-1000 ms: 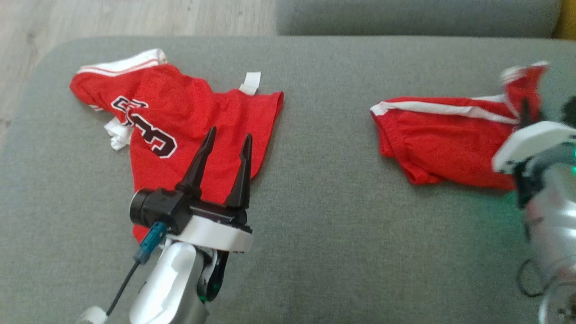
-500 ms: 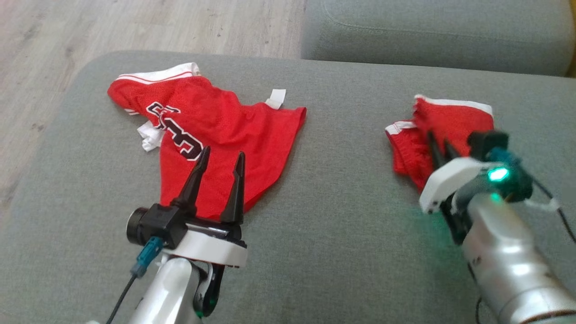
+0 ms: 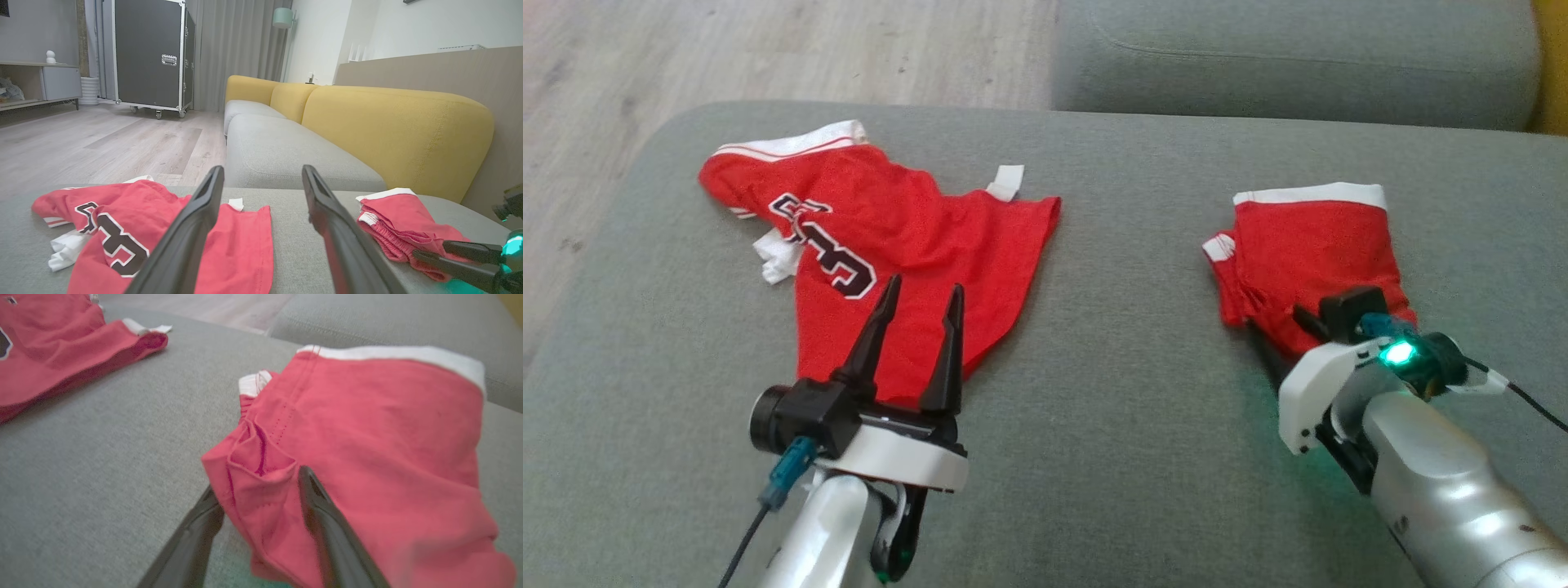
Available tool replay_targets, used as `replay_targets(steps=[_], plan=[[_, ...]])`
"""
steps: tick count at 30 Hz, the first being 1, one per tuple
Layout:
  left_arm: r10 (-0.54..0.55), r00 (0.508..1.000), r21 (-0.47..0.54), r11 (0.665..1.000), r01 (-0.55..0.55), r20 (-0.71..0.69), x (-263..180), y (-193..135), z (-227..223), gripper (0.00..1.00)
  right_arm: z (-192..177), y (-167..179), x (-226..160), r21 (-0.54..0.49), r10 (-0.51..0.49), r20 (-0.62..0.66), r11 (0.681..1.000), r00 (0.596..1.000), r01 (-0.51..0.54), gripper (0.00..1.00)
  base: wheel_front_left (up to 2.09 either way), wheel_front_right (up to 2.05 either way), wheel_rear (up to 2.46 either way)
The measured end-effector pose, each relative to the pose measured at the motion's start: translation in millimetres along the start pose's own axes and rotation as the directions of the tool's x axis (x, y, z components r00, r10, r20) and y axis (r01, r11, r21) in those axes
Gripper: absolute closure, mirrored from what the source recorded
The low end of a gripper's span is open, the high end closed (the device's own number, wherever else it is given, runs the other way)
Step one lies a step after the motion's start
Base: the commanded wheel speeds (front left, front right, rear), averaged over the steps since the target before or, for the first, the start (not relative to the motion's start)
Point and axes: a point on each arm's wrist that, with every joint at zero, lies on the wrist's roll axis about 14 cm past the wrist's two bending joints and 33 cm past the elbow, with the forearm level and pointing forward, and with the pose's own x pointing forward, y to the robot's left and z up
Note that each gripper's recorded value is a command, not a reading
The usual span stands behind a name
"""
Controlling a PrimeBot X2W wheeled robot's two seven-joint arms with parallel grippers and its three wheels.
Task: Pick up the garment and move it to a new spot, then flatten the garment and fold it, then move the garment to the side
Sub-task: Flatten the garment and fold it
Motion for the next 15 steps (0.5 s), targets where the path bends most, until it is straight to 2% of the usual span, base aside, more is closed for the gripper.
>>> replay_targets(steps=[4,8,11,15], plan=[[-0.016,1.000,-0.006,1.000,0.016,0.001,6,-5,0,0.00,11,-3,-6,0.066,-0.008,0.044,0.998,0.999,0.005,0.00,0.00,0.00,0.00],[-0.054,0.999,-0.003,0.999,0.054,0.005,14,-16,0,0.00,42,-45,-22,0.153,-0.107,0.169,0.985,0.980,0.081,0.00,0.00,0.00,0.00],[-0.081,0.997,-0.007,0.997,0.081,0.020,20,-25,4,0.00,67,-82,-43,0.200,-0.195,0.263,0.969,0.945,0.144,0.00,0.00,0.00,0.00],[-0.139,0.989,-0.014,0.990,0.139,0.042,28,-44,10,0.00,87,-122,-79,0.284,-0.318,0.358,0.933,0.878,0.222,0.00,0.00,0.00,0.00]])
